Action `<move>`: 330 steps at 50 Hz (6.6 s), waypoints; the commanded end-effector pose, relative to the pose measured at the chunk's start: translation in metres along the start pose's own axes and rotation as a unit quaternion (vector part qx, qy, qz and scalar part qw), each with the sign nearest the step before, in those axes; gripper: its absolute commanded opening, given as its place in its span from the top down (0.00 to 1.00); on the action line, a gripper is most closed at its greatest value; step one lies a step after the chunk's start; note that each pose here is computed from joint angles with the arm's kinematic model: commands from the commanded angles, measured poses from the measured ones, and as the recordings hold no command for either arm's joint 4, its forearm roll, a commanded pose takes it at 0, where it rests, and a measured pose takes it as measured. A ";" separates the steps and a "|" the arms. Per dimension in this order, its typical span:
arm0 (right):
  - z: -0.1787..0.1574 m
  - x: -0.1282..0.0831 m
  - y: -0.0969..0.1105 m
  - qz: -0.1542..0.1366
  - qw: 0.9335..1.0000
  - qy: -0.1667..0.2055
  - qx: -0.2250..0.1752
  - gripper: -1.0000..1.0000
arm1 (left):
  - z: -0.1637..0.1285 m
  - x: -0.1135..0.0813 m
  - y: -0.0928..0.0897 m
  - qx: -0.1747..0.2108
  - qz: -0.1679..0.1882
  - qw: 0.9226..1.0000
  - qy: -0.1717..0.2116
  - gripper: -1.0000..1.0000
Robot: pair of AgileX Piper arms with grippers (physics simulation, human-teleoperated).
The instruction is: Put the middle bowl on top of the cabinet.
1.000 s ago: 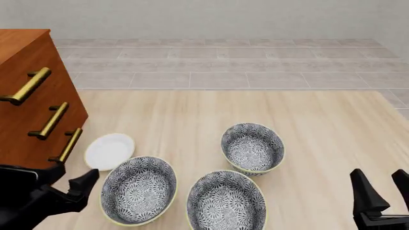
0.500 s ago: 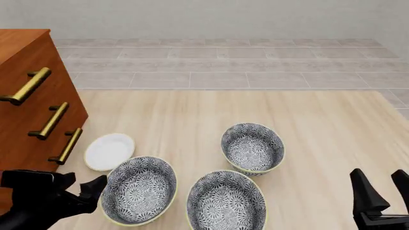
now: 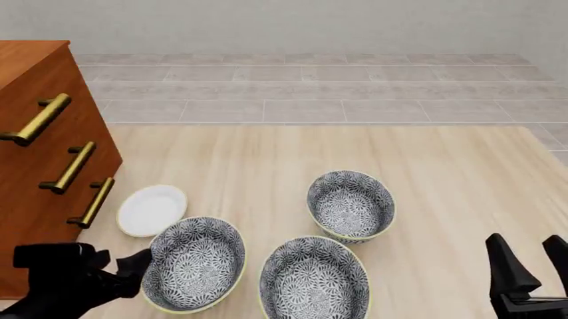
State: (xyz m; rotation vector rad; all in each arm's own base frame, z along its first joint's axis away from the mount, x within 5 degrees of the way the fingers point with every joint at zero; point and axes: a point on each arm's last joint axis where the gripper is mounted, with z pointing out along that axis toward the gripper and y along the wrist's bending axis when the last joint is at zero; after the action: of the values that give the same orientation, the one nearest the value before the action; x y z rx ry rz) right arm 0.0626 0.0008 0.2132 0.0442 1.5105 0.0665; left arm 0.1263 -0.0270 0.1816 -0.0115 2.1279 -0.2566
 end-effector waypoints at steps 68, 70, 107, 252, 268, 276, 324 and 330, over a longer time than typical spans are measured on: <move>0.004 0.000 0.000 0.008 1.000 0.006 0.001 0.00 | 0.020 0.026 -0.002 0.018 -0.029 0.999 0.032 0.00; 0.004 0.000 0.000 0.009 1.000 0.006 0.001 0.00 | 0.020 0.027 -0.002 0.017 -0.030 0.999 0.033 0.00; 0.005 0.000 0.000 0.016 1.000 0.007 0.003 0.00 | 0.030 0.035 -0.002 0.019 -0.033 0.998 0.048 0.00; 0.004 0.002 -0.001 0.026 1.000 0.014 0.005 0.00 | -0.047 -0.182 -0.034 -0.016 -0.084 0.996 -0.002 1.00; 0.003 0.002 -0.001 0.026 1.000 0.013 0.006 0.00 | -0.030 -0.187 -0.035 -0.033 -0.157 0.986 0.045 1.00; 0.003 0.002 -0.001 0.026 1.000 0.013 0.006 0.00 | -0.031 -0.195 -0.028 -0.053 -0.187 0.980 0.048 1.00; 0.003 0.002 -0.001 0.026 1.000 0.014 0.006 0.00 | -0.078 -0.280 -0.008 -0.109 -0.242 0.964 -0.016 1.00; 0.004 0.002 -0.001 0.025 1.000 0.014 0.005 0.00 | -0.085 -0.284 -0.009 -0.110 -0.255 0.961 -0.019 1.00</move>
State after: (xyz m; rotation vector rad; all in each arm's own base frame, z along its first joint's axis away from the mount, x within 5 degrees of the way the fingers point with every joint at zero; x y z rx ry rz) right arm 0.0660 0.0001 0.2116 0.0935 1.5365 0.1000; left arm 0.2098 0.0020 0.4470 -0.6600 2.1016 -0.3295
